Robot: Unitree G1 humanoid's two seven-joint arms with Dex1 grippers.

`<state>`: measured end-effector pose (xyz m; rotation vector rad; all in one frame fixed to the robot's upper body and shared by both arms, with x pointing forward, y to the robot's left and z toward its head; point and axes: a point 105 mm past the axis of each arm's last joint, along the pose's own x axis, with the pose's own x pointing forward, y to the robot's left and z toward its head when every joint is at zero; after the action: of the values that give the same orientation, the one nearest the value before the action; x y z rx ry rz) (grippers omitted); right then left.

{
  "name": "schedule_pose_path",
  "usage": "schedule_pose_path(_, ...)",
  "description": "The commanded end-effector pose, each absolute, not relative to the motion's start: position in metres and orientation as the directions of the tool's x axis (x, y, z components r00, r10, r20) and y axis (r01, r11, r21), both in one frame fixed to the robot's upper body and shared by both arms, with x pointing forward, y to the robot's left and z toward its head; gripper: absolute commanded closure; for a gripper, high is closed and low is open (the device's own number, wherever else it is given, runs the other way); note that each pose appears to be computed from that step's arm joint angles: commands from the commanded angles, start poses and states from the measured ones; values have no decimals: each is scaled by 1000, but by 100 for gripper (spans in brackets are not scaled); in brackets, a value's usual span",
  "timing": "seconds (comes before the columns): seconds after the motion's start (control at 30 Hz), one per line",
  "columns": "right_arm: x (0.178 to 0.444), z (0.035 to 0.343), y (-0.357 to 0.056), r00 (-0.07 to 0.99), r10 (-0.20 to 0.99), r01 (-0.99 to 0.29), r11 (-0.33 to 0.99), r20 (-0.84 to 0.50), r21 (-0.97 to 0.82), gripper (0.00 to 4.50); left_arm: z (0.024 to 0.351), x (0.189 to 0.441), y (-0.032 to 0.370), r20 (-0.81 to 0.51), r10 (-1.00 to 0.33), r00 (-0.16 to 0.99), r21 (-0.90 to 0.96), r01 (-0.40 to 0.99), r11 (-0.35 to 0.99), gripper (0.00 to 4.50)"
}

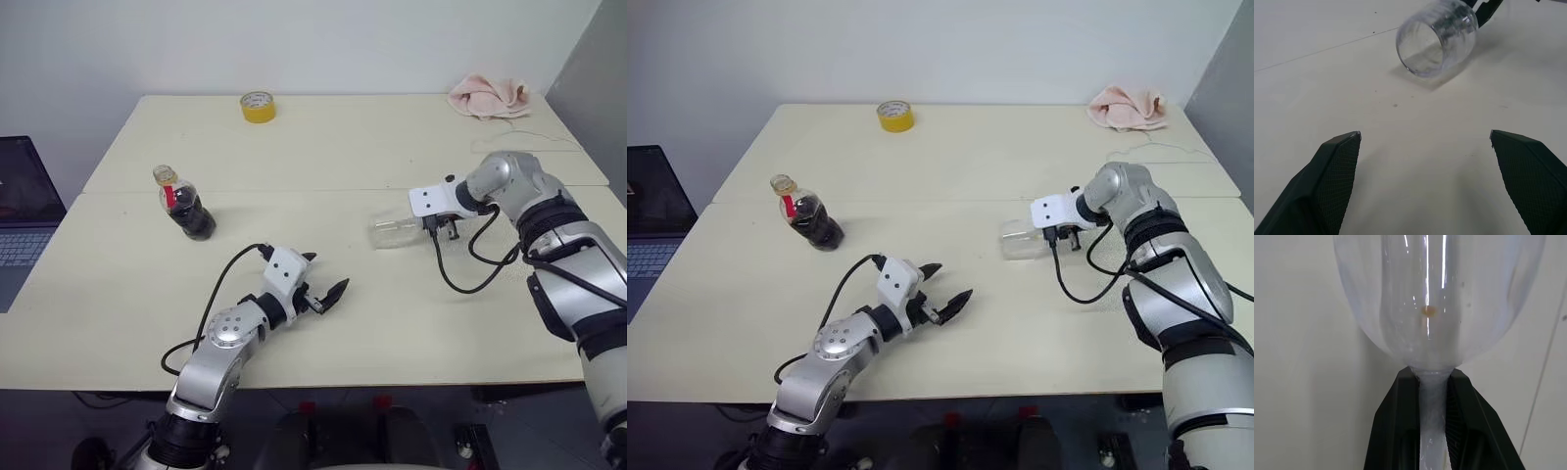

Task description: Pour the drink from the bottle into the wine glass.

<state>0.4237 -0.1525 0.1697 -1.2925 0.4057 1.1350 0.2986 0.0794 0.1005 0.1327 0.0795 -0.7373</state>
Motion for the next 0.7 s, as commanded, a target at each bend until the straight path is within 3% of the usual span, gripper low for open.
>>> schedule_pose_path(0.03, 416, 229, -111, 418, 730, -755, -53, -541, -654, 415, 116, 299, 80, -65, -658, 750, 121, 661, 741, 0)
schedule_pose_path(0.07, 413, 234, -105, 393, 781, -760, -21, -486, -649, 415, 116, 299, 80, -63, -656, 752, 119, 658, 744, 0)
schedule_pose_path(0.13, 402, 244, -79, 326, 919, -791, 138, -220, -596, 415, 114, 299, 81, -69, -656, 752, 117, 659, 743, 0)
schedule_pose_path(0.2, 395, 238, -66, 321, 944, -802, 229, -73, -552, 415, 112, 298, 80, -77, -663, 745, 114, 667, 736, 0)
schedule_pose_path(0.33, 393, 218, -43, 434, 893, -794, 441, 118, -418, 415, 113, 298, 77, -76, -672, 736, 107, 676, 729, 0)
schedule_pose_path(0.57, 389, 192, -16, 625, 729, -694, 682, 279, -231, 415, 114, 298, 78, -75, -676, 734, 102, 680, 726, 0)
schedule_pose_path(0.7, 393, 178, -17, 683, 680, -649, 732, 267, -207, 416, 113, 298, 82, -81, -667, 740, 101, 672, 734, 0)
